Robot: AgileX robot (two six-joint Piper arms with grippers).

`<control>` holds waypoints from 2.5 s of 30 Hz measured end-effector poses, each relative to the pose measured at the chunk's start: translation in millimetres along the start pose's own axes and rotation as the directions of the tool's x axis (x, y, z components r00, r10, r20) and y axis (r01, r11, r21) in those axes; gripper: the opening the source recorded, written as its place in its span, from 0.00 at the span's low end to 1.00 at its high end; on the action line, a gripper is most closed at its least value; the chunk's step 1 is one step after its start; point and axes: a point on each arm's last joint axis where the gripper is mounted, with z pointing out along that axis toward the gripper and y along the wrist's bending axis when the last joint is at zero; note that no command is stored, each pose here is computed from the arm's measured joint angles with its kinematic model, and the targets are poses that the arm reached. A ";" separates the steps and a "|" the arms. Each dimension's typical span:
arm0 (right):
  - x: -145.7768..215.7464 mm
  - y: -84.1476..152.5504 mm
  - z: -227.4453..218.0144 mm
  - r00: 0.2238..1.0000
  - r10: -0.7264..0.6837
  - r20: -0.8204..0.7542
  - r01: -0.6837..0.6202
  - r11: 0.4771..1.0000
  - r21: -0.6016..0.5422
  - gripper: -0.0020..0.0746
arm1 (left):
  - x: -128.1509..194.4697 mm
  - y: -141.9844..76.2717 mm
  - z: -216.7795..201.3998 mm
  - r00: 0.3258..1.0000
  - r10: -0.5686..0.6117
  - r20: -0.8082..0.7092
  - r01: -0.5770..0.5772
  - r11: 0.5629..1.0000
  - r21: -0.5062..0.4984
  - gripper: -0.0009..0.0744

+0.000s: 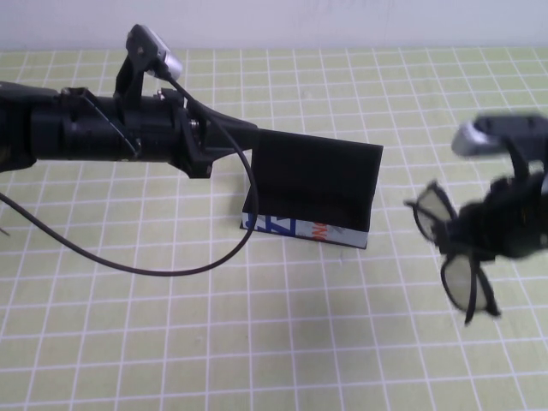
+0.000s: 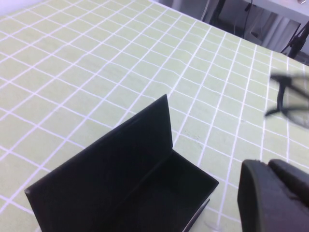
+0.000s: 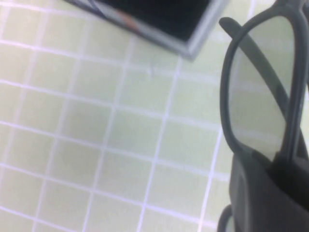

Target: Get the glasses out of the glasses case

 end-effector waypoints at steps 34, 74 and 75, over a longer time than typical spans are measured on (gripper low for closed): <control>54.2 3.7 -28.3 0.996 0.042 -0.077 -0.045 0.999 -0.032 0.21 | -20.7 -45.3 -48.4 0.994 -0.093 0.063 0.107 0.955 -0.277 0.01; 203.2 -16.2 -112.9 0.481 0.004 0.876 0.045 0.999 -0.029 0.01 | 183.8 -200.3 -160.3 0.957 -0.071 0.280 0.271 0.554 -0.787 0.01; 203.3 -17.2 -112.1 0.474 0.007 0.881 0.039 0.999 -0.029 0.01 | 183.9 -200.1 -160.6 0.957 -0.072 0.281 0.273 0.550 -0.789 0.01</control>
